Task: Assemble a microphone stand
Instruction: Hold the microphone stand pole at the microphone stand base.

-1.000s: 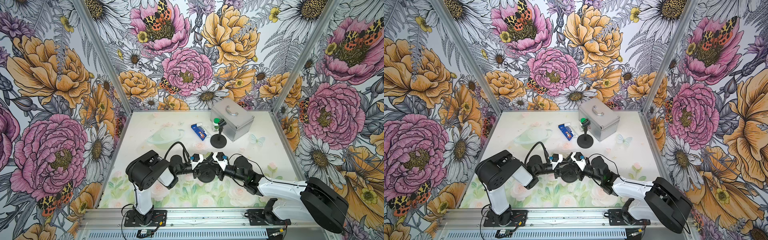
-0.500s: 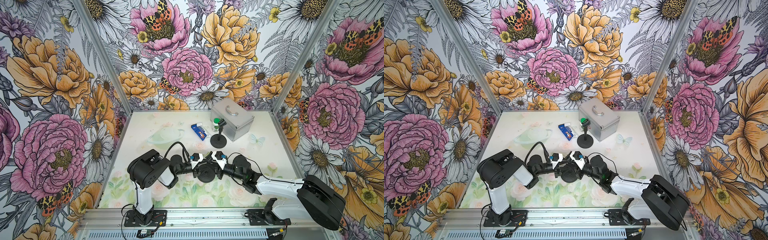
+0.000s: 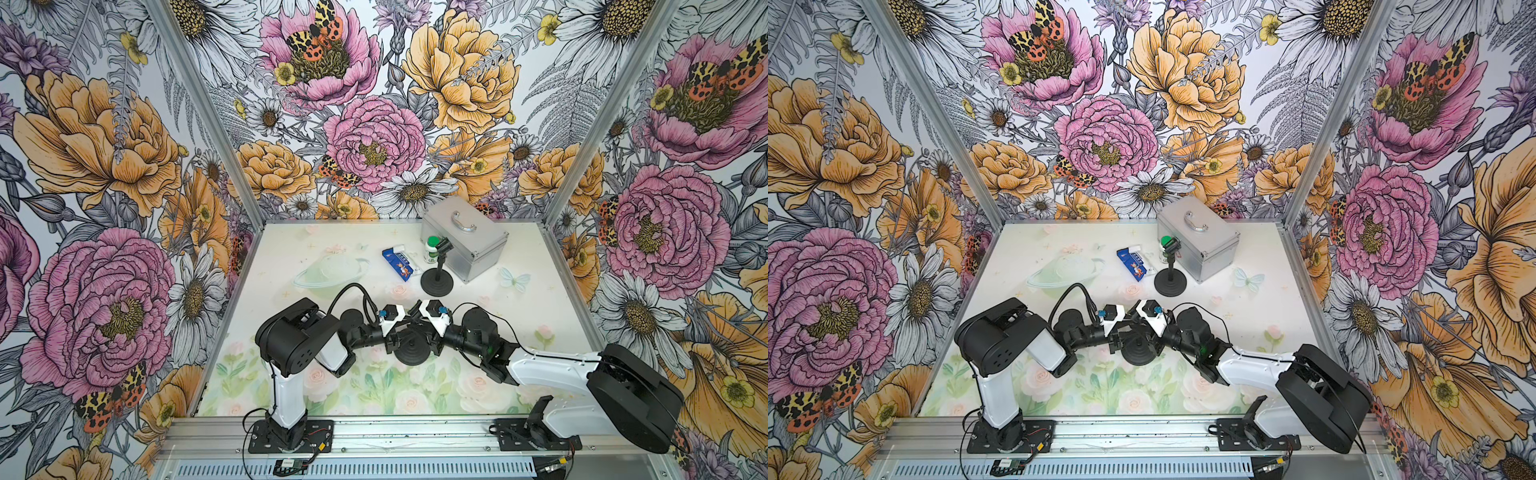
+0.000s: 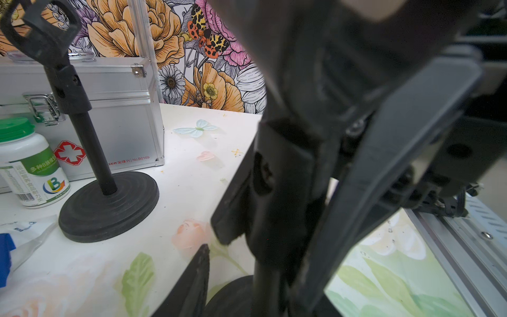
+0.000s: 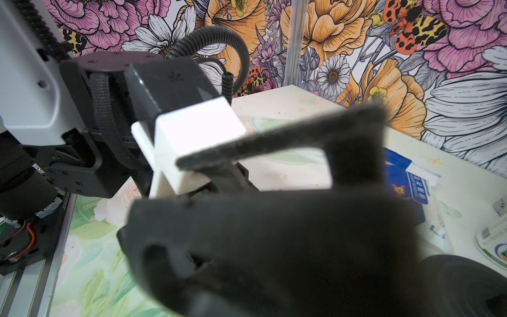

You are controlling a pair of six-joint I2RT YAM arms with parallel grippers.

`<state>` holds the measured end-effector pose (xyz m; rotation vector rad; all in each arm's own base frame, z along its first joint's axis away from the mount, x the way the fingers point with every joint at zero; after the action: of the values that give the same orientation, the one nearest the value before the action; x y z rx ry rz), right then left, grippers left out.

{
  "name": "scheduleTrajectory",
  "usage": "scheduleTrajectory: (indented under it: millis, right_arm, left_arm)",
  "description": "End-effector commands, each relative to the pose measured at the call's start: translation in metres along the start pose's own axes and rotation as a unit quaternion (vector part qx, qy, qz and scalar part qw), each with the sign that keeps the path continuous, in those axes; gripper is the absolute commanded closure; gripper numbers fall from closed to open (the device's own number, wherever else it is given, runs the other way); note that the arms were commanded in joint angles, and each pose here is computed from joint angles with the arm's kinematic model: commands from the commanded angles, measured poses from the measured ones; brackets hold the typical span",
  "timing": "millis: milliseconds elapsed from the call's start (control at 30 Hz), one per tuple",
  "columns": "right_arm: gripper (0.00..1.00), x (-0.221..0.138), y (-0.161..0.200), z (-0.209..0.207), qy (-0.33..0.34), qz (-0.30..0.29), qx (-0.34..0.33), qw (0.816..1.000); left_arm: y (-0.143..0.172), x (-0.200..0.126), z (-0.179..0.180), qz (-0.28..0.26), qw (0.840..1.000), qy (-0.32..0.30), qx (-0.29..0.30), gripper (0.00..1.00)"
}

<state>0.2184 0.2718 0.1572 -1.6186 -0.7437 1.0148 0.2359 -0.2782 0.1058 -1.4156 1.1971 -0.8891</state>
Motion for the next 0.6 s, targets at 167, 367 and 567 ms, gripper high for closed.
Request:
scheduleTrajectory:
  millis: [167, 367, 567]
  right_arm:
    - [0.96, 0.000, 0.004, 0.005, -0.019, 0.013, 0.007, 1.000]
    - [0.98, -0.001, 0.012, 0.003, -0.007, 0.029, 0.003, 1.000]
    - [0.98, -0.004, 0.010, -0.001, 0.008, 0.031, -0.006, 0.999]
  left_arm:
    - [-0.002, 0.001, -0.006, -0.004, 1.000, 0.020, 0.007, 0.56]
    - [0.000, 0.005, -0.005, -0.001, 1.000, 0.030, -0.002, 0.56]
    - [0.002, 0.008, -0.006, 0.002, 0.999, 0.036, -0.008, 0.56]
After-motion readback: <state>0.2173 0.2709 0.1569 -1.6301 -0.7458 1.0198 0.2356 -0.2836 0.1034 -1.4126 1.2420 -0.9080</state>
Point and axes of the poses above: each gripper's point midway between its finger pads, its own x axis out along the fingers, its own z axis along the line the jaws close on, y = z × x, the point moved 4 cm from there along -x, back along the fingers, and after that the axes turned 8 degrees about -x, right-handed, at the moved point
